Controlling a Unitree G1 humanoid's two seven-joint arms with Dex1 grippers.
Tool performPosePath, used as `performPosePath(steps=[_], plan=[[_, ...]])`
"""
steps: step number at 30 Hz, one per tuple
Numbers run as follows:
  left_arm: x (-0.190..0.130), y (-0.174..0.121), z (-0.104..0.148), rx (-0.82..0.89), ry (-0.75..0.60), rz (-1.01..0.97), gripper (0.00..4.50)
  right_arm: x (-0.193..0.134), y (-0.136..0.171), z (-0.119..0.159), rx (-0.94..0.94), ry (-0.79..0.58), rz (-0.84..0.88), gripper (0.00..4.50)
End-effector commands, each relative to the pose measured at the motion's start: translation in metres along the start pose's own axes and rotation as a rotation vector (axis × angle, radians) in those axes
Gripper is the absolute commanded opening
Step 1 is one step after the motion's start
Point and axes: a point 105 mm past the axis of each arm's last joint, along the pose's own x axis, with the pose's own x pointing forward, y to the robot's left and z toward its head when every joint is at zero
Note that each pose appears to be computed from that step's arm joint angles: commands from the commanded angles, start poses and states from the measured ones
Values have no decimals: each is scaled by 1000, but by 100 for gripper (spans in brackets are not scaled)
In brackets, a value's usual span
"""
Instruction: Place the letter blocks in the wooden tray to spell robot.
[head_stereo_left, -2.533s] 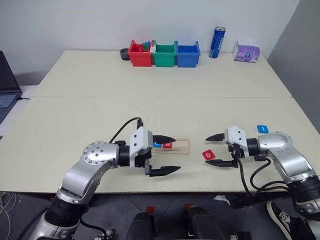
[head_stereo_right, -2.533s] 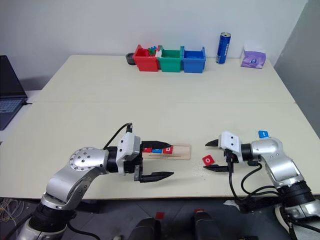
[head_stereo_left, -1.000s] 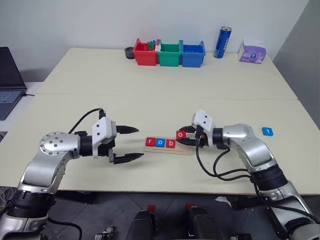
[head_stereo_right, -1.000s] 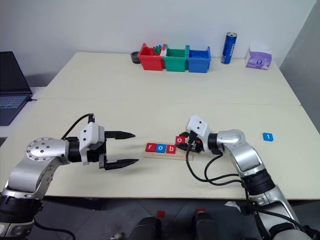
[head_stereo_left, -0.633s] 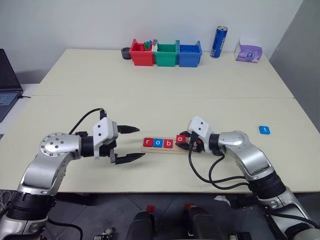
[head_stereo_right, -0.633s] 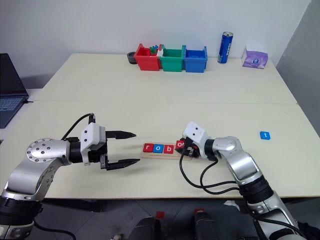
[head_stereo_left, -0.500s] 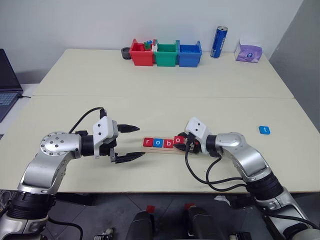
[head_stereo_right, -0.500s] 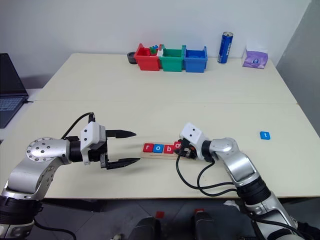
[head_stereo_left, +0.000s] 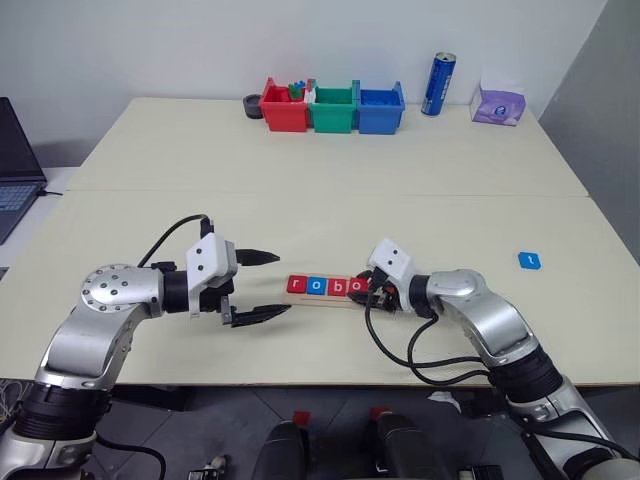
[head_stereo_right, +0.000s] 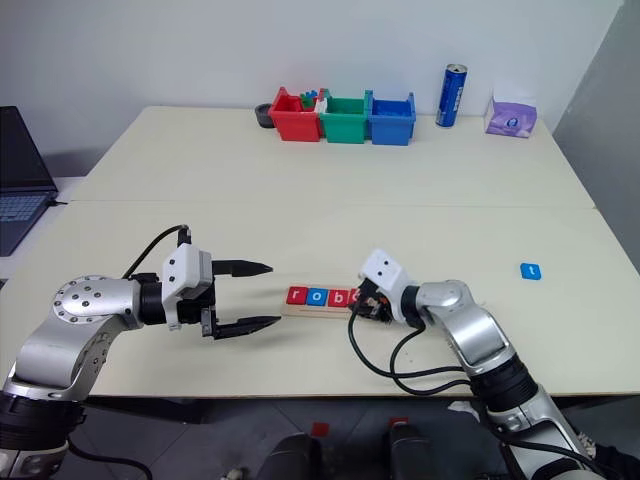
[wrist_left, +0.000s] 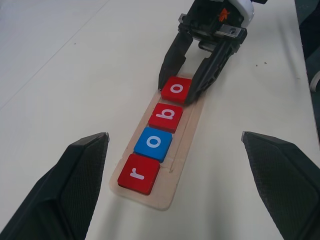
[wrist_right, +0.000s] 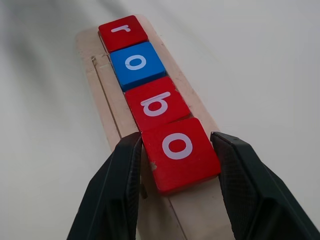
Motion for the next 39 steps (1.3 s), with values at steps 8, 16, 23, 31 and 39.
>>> performPosePath(steps=[8, 16, 23, 31, 39], plan=[[-4, 4, 9, 39, -19, 32, 450, 1, 3, 13, -31, -38, 9, 185], [-5, 4, 8, 37, -15, 36, 450, 2, 0, 14, -39, -39, 1, 185], [-6, 5, 7, 38, -14, 41, 450, 2, -4, 16, -39, -43, -8, 185], [-6, 6, 7, 40, -13, 42, 450, -2, -13, 14, -48, -34, -22, 185], [-7, 6, 7, 39, -10, 42, 450, -2, -12, 14, -58, -37, -8, 185]])
